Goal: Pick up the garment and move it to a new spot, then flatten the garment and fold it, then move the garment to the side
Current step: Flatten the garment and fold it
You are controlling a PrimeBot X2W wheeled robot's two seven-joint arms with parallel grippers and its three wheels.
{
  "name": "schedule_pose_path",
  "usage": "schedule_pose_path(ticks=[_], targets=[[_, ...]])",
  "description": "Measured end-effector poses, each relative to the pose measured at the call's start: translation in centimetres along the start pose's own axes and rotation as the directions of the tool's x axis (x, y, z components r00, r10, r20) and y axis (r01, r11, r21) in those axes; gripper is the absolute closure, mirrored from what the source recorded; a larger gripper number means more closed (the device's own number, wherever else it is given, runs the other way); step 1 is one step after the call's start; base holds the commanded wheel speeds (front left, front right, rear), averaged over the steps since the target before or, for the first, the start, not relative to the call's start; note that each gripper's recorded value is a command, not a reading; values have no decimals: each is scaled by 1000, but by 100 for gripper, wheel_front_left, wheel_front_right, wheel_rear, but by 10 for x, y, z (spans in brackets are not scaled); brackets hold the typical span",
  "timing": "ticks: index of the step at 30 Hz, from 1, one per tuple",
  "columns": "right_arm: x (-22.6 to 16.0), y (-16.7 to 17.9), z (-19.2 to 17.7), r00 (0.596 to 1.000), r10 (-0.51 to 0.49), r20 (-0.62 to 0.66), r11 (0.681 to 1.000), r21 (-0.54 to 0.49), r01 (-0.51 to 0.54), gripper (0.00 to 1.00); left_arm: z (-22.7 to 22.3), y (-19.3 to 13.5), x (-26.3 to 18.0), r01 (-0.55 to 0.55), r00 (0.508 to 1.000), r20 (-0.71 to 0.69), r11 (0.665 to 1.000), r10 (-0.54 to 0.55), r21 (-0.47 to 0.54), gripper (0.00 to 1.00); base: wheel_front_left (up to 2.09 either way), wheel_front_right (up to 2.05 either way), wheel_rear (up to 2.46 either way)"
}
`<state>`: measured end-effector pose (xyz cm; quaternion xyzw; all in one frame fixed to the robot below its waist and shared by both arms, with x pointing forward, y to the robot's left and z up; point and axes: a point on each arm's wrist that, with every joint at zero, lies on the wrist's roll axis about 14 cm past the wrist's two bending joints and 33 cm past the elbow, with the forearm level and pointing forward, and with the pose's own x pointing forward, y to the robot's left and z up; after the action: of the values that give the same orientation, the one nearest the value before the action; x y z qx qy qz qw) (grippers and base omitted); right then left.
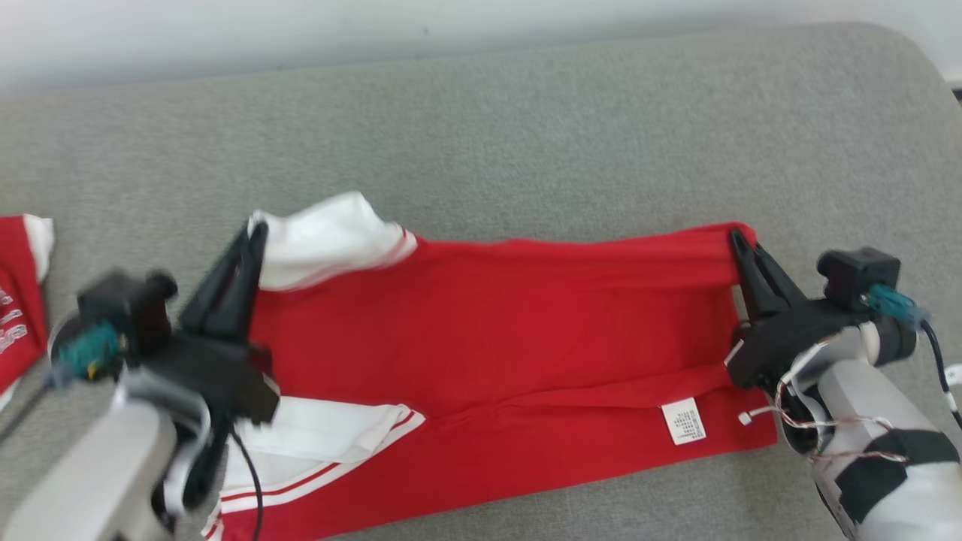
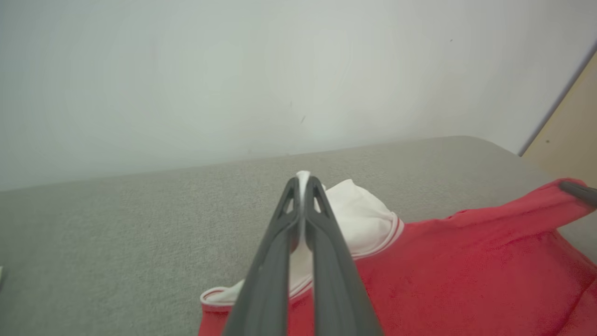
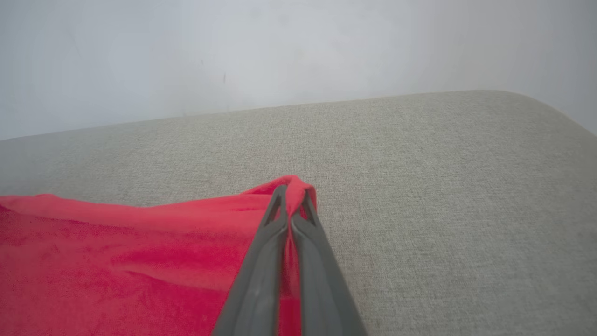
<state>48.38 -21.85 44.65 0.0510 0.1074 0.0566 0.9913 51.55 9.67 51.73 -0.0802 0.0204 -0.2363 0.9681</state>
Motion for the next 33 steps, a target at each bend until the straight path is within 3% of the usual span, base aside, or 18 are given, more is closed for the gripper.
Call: schedule_pose_path(ticks=[7, 18, 19, 20, 21, 22, 33], targets=[[-16, 3, -3, 1000, -3, 24, 998, 67, 1, 100, -16, -16, -62, -65, 998, -17, 997, 64, -50, 100, 0, 0, 0], [-46, 7, -27, 1000, -1, -31, 992, 125, 5, 100, -51, -27, -110, -175, 982, -95, 970, 160, -171, 100, 0, 0, 0], [-49, 8, -30, 999, 0, -41, 992, 130, 5, 76, -55, -28, -114, -184, 980, -105, 967, 167, -176, 100, 0, 0, 0], [-51, 8, -32, 999, -1, -46, 992, 130, 7, 56, -58, -27, -116, -193, 978, -113, 965, 175, -177, 59, 0, 0, 0], [-53, 8, -32, 999, -1, -46, 992, 129, 7, 0, -59, -26, -118, -204, 976, -115, 963, 185, -178, 17, 0, 0, 0], [-54, 7, -31, 999, -5, -45, 991, 132, 11, 0, -59, -24, -120, -211, 975, -113, 961, 193, -178, 0, 0, 0, 0], [-64, 1, -18, 1000, -26, -15, 992, 120, 28, 0, -12, 7, -130, -328, 938, 84, 940, 336, -90, 0, 0, 0, 0]])
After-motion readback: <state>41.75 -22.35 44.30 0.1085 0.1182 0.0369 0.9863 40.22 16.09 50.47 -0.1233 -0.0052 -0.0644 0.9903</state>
